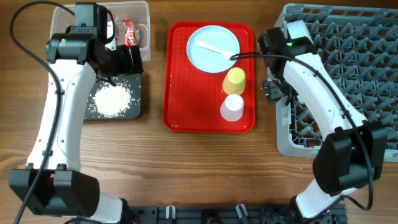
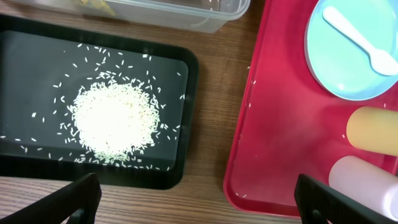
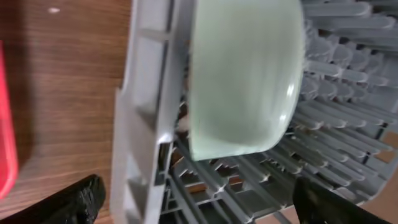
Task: Sort waste into correct bins and load items into the dishwasher rack
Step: 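Grasp the white cup on the red tray with the right gripper, then carry the white cup to the rack's front right and release it, then reach the right gripper to the yellow cup and grasp it, then place the yellow cup in the rack beside the white cup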
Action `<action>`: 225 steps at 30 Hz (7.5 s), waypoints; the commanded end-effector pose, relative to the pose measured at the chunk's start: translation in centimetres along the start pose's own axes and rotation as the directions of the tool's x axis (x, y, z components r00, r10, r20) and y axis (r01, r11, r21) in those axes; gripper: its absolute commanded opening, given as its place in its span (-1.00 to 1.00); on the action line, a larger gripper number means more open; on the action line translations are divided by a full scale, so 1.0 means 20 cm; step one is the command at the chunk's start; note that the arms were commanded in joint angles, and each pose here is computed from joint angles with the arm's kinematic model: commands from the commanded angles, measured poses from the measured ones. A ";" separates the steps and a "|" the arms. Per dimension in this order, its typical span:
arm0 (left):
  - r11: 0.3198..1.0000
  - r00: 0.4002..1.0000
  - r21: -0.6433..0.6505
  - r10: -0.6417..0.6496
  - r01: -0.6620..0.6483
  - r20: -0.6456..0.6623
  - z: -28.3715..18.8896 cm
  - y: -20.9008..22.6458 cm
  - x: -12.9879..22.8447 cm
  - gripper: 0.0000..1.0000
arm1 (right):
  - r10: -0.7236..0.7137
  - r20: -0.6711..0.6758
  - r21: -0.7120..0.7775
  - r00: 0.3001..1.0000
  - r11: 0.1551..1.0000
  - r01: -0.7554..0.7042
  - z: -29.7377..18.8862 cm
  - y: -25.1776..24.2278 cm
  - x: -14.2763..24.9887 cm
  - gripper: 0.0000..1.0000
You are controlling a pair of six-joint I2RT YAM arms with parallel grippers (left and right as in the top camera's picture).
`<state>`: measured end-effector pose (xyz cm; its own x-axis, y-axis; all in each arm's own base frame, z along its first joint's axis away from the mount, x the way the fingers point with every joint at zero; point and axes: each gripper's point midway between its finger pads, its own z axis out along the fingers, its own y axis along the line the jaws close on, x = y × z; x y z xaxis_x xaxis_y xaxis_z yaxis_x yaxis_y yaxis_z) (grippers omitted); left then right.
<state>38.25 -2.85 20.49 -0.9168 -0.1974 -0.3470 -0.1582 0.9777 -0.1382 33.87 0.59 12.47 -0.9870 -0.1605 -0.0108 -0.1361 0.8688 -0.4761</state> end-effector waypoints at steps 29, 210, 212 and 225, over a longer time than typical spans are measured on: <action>1.000 1.000 -0.001 -0.014 0.014 -0.018 0.03 0.01 0.01 1.00 | 0.198 0.002 -0.470 0.980 0.865 -0.174 -0.28 0.80 -0.09 0.89; 1.000 1.000 -0.001 -0.014 0.014 -0.018 0.03 0.01 0.01 1.00 | 0.873 -0.418 -0.112 0.253 0.226 -0.968 0.58 -1.24 0.75 0.02; 1.000 1.000 -0.001 -0.014 0.014 -0.018 0.03 0.01 0.01 1.00 | 0.868 -0.439 -0.084 0.232 0.218 -0.972 0.61 -1.24 0.80 0.04; 1.000 1.000 -0.001 -0.014 0.014 -0.018 0.03 0.01 0.01 1.00 | 0.849 -0.449 -0.183 0.279 0.218 -0.959 0.50 -1.17 0.70 0.99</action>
<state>38.18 -2.83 20.44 -0.9180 -0.1977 -0.3439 -0.1591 0.9776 -0.1375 22.53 -28.53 13.79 -0.3828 0.9238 -0.0110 0.9235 0.3829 0.0222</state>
